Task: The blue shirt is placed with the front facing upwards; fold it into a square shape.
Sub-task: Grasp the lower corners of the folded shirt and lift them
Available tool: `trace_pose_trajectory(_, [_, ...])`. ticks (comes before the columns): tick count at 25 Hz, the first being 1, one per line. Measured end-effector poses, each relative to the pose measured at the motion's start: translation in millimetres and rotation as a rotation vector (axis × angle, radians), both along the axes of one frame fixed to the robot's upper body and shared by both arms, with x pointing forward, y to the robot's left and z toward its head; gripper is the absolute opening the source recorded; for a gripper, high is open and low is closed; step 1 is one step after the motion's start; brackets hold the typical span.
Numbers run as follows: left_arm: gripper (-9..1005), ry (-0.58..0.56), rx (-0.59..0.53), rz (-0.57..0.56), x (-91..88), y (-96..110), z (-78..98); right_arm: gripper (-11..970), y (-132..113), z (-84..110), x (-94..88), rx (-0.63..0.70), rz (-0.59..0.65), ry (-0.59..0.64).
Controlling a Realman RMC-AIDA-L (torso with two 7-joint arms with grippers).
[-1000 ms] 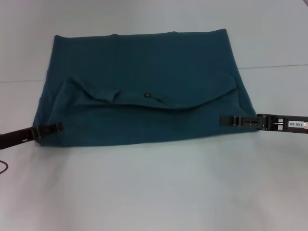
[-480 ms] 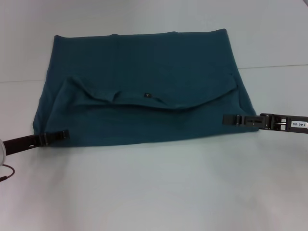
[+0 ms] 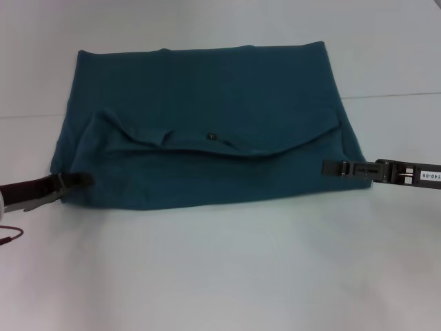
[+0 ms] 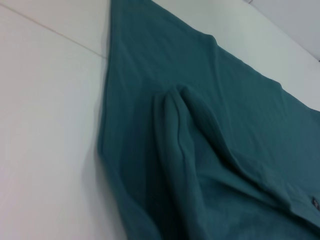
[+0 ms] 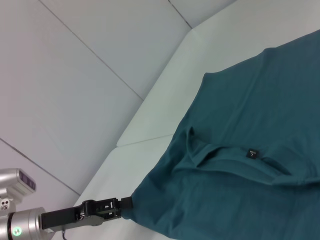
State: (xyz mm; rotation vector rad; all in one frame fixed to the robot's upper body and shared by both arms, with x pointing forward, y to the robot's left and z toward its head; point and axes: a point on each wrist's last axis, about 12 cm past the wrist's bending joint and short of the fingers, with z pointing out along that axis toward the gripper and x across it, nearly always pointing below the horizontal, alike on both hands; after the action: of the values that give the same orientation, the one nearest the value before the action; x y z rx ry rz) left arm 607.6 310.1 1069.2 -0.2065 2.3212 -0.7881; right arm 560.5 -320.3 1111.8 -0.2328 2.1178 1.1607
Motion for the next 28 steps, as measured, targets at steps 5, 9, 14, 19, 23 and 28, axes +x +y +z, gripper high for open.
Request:
trace_pose_trajectory(5, [453,0.029,0.013,0.004,1.7,1,0.3,865,0,-0.5,-0.3,0.006,-0.002,0.003])
trace_pose_trajectory(9, [323,0.032,0.018,0.001,2.0,-1,0.1,865,-1,-0.7,-0.6,0.006,-0.003,0.004])
trace_pose_trajectory(14, [227,0.038,-0.013,0.002,1.6,-2,2.3,865,-2,-0.3,-0.6,0.005,-0.003,0.004])
trace_pose_trajectory(19, [129,0.088,-0.104,0.01,3.4,2,13.9,866,-5,1.4,0.2,-0.002,-0.005,0.005])
trace_pose_trajectory(23, [44,0.085,-0.158,0.03,4.9,8,21.0,866,-11,2.0,4.5,-0.053,-0.016,0.021])
trace_pose_trajectory(28, [45,0.077,-0.157,0.035,5.6,10,21.6,866,-24,6.9,17.8,-0.177,-0.053,0.112])
